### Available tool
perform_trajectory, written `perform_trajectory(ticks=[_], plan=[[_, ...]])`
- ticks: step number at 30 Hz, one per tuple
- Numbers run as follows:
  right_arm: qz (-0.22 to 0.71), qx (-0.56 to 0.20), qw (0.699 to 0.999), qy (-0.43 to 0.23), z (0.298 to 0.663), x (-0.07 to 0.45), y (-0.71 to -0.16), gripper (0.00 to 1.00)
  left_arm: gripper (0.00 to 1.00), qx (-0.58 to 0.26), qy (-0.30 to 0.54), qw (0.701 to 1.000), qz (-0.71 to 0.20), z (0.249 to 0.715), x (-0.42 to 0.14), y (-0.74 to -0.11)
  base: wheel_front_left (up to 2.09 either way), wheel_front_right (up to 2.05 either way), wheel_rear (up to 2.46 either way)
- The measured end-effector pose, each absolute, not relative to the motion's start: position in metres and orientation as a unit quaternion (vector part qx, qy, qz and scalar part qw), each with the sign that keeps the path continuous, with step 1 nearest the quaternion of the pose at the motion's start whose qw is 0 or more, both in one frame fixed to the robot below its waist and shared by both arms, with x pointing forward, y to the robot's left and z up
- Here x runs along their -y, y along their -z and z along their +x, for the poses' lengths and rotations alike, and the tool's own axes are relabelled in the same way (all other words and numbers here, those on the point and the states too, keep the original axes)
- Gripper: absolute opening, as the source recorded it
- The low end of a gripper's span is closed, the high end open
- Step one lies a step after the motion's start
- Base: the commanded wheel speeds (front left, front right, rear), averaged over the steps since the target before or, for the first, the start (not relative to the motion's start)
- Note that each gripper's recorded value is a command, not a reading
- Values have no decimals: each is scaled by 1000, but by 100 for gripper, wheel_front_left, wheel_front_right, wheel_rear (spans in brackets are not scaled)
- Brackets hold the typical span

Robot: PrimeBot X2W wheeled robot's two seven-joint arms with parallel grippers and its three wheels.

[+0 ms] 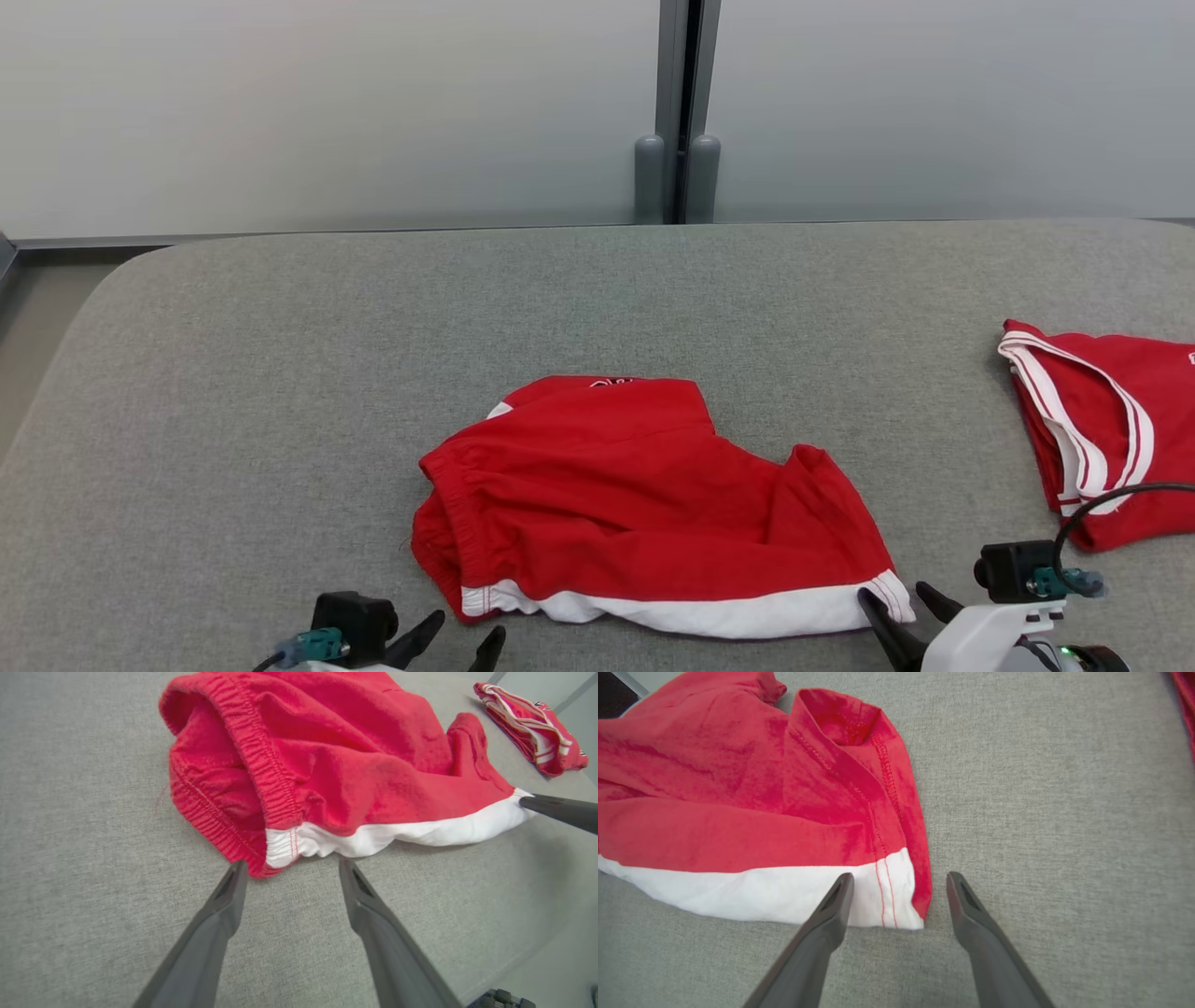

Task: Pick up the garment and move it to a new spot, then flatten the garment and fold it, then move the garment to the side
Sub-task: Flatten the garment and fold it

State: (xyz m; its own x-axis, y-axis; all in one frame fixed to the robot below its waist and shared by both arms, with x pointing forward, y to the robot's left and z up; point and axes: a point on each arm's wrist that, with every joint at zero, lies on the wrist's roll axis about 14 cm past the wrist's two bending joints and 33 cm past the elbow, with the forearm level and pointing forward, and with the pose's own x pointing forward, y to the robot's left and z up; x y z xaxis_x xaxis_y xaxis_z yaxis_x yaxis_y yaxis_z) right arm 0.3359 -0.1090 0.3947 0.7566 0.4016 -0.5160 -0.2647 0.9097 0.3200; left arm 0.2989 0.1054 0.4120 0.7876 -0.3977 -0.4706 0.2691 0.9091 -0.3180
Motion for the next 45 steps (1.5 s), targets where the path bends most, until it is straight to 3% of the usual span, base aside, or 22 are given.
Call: perform_trajectory(ticks=[21, 22, 23, 24, 26, 27, 45], plan=[[114, -321, 916, -211, 342, 90, -385, 100, 100, -296, 199, 929, -105, 323, -93, -389, 0, 0, 0], [114, -322, 916, -212, 342, 89, -385, 92, 97, -296, 199, 928, -106, 323, -93, -389, 0, 0, 0], [114, -322, 915, -213, 341, 89, -385, 62, 34, -294, 200, 928, -108, 324, -91, -389, 0, 0, 0], [113, -322, 915, -214, 341, 89, -386, 48, 0, -292, 201, 928, -111, 324, -90, -389, 0, 0, 0], [113, -322, 915, -217, 340, 88, -386, 12, 0, -293, 205, 927, -114, 323, -88, -389, 0, 0, 0], [113, -318, 916, -218, 340, 87, -388, 0, 0, -293, 206, 927, -115, 323, -87, -389, 0, 0, 0], [145, -196, 943, -225, 363, 88, -444, 0, 0, -241, 247, 931, -119, 326, -85, -434, 0, 0, 0]])
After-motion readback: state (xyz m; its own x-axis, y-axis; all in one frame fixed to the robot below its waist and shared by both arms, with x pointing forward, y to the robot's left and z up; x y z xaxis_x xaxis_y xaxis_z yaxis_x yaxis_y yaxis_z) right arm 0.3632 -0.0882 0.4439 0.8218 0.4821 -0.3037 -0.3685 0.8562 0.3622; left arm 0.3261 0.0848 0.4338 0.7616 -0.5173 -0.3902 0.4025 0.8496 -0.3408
